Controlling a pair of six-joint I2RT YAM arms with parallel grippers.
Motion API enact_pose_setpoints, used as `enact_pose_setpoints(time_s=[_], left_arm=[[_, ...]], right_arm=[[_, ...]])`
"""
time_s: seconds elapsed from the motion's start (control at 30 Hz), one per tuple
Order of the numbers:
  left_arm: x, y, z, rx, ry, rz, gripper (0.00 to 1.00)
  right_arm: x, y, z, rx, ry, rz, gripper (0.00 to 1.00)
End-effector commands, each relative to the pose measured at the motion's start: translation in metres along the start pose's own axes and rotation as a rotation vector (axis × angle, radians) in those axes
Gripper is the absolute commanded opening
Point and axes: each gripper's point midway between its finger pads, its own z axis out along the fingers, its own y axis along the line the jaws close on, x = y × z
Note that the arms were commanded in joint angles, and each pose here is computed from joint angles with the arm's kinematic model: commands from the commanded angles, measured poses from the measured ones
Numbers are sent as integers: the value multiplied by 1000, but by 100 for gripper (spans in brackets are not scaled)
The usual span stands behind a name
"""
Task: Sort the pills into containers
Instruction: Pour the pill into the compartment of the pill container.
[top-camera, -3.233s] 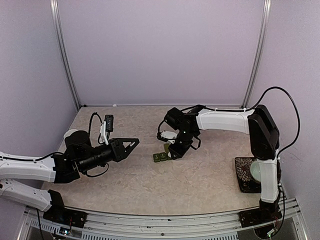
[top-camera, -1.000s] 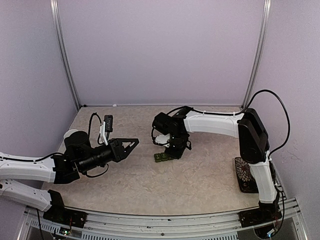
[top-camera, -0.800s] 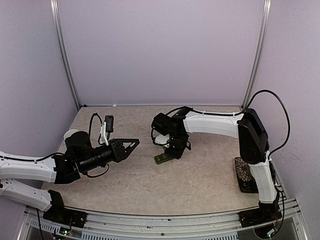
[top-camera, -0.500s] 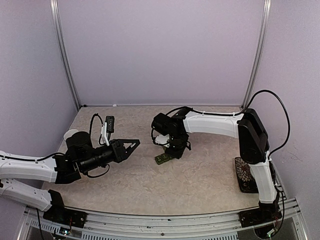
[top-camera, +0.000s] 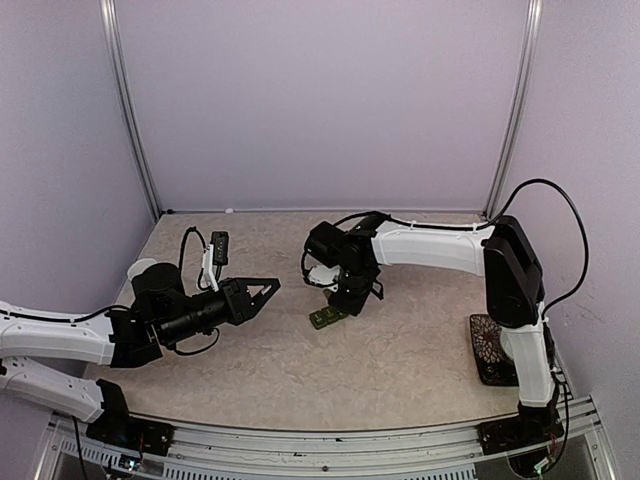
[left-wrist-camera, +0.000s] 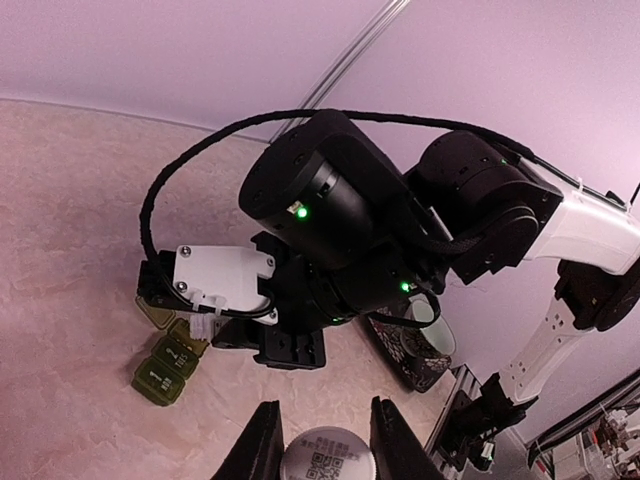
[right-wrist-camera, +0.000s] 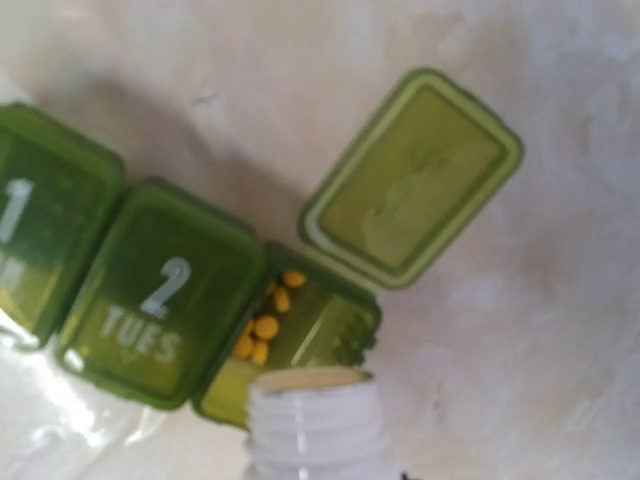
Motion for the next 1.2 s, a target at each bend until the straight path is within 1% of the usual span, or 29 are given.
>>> enact_pose_setpoints(time_s=[0.0, 0.37, 0.63, 0.83, 0.97, 1.17], left_arm=[[-7, -3, -4, 20, -27, -6, 28], [-8, -6, -2, 24, -25, -10, 28], [-7, -8, 0, 24, -20, -10, 28], [-8, -10, 2, 27, -18, -7, 28], [-8, -12, 4, 26, -14, -3, 28], [-10, -15, 7, 29, -14, 0, 29]], right_arm=[[-16, 1, -32, -13, -147, 29, 0], [-12, 1, -36, -7, -225, 72, 0], [-9, 2, -39, -6, -323, 120, 0], [-11, -1, -54, -4, -476, 163, 0], [-13, -4, -68, 4, -620, 191, 0], [-10, -6, -102, 11, -839, 218, 0]])
